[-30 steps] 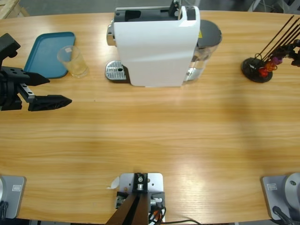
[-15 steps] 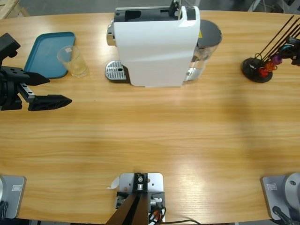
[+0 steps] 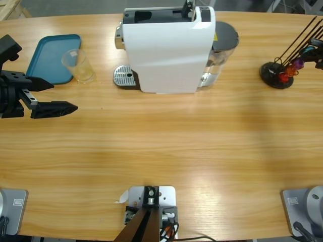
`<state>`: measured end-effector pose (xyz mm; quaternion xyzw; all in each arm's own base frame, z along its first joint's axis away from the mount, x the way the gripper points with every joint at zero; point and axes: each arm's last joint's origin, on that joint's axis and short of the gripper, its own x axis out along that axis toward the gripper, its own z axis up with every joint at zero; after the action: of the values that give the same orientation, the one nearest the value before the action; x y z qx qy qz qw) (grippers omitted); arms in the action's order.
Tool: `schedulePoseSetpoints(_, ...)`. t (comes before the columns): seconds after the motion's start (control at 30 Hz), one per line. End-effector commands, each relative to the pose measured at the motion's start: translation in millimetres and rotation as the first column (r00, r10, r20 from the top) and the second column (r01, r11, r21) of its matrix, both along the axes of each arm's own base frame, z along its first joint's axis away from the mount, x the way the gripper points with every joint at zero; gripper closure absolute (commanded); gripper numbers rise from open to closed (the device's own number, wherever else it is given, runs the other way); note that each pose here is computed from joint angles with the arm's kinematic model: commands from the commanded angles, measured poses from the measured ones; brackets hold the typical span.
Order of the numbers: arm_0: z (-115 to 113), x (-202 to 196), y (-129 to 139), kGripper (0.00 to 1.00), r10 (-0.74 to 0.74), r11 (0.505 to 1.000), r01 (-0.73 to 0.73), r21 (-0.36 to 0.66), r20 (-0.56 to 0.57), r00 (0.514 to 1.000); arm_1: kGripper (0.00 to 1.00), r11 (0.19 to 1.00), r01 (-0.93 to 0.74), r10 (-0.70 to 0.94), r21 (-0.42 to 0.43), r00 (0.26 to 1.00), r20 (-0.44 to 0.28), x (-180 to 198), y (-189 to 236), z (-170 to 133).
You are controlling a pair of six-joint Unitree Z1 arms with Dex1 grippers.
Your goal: Pour coffee
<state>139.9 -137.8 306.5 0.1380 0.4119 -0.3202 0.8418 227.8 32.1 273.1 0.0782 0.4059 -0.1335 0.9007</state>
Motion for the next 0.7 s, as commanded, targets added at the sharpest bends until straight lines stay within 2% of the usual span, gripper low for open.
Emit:
schedulePoseSetpoints(0.03,-13,-3,1,0.069,0.009,1.0,-0.009,0.029,-0.027,1.0,0.86,0.999,0.021,-0.019,-0.038,0.999,0.043,-12,-7,8)
schedulePoseSetpoints(0.7,-15,-1,0,0.069,0.011,0.999,-0.01,0.033,-0.032,0.999,0.865,0.999,0.0,0.004,-0.05,0.997,0.08,-3,-5,51)
